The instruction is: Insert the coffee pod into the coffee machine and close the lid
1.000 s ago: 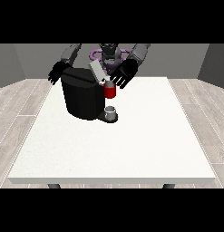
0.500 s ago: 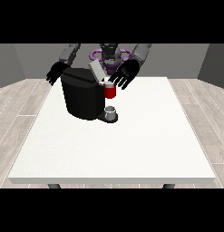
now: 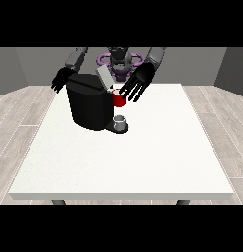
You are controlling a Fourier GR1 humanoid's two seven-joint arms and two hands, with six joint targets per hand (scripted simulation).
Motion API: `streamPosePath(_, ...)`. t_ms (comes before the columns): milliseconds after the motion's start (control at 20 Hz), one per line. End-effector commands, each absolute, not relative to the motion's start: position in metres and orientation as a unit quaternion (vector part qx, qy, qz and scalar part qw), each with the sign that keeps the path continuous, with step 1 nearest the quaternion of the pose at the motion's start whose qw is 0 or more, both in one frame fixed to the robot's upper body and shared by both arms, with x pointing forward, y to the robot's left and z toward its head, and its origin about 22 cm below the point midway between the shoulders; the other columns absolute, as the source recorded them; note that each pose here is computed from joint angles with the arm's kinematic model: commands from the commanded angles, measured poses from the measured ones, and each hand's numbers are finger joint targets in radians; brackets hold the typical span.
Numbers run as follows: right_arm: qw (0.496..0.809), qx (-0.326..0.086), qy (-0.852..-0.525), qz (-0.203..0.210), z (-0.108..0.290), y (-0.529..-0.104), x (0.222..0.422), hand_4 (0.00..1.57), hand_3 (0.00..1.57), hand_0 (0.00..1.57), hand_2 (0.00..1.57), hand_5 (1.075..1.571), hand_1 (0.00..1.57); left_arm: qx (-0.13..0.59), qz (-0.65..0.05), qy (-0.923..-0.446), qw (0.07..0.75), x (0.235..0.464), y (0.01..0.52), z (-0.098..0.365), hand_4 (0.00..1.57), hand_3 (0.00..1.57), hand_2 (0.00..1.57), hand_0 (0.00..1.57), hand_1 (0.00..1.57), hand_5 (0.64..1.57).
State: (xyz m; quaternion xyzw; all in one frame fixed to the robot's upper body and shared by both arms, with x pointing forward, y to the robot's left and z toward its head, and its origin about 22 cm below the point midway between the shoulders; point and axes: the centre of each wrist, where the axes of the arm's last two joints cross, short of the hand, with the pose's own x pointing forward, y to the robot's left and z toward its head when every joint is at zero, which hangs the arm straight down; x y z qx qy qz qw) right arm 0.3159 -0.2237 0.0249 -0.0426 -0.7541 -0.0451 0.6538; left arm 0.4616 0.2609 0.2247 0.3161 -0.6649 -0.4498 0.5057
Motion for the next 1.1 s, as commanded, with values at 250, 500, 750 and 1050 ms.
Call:
streamPosePath(250,0.677,-0.05,-0.733,-0.046,0.003,-0.232,0.308,0.39,0.0,0.0,0.0,1.571,0.0,0.295,-0.459,-0.657,0.521,0.461,0.237,0.194,0.0,0.0,0.0,0.0,0.0,1.571)
streamPosePath(500,0.683,-0.065,-0.724,-0.066,-0.003,-0.238,0.301,0.41,0.0,0.0,0.0,1.571,0.0,0.293,-0.462,-0.649,0.529,0.457,0.252,0.187,0.0,0.0,0.0,0.0,0.0,1.571)
streamPosePath(750,0.71,-0.092,-0.692,-0.096,-0.025,-0.266,0.288,0.38,0.0,0.0,0.0,1.571,0.0,0.182,-0.39,-0.685,0.588,0.45,0.231,0.142,0.0,0.0,0.0,0.0,0.0,1.571)
streamPosePath(1050,0.725,-0.111,-0.669,-0.12,-0.047,-0.278,0.266,0.42,0.0,0.0,0.0,1.571,0.0,0.048,-0.245,-0.723,0.644,0.437,0.229,0.093,0.24,0.0,0.0,0.0,0.0,1.571)
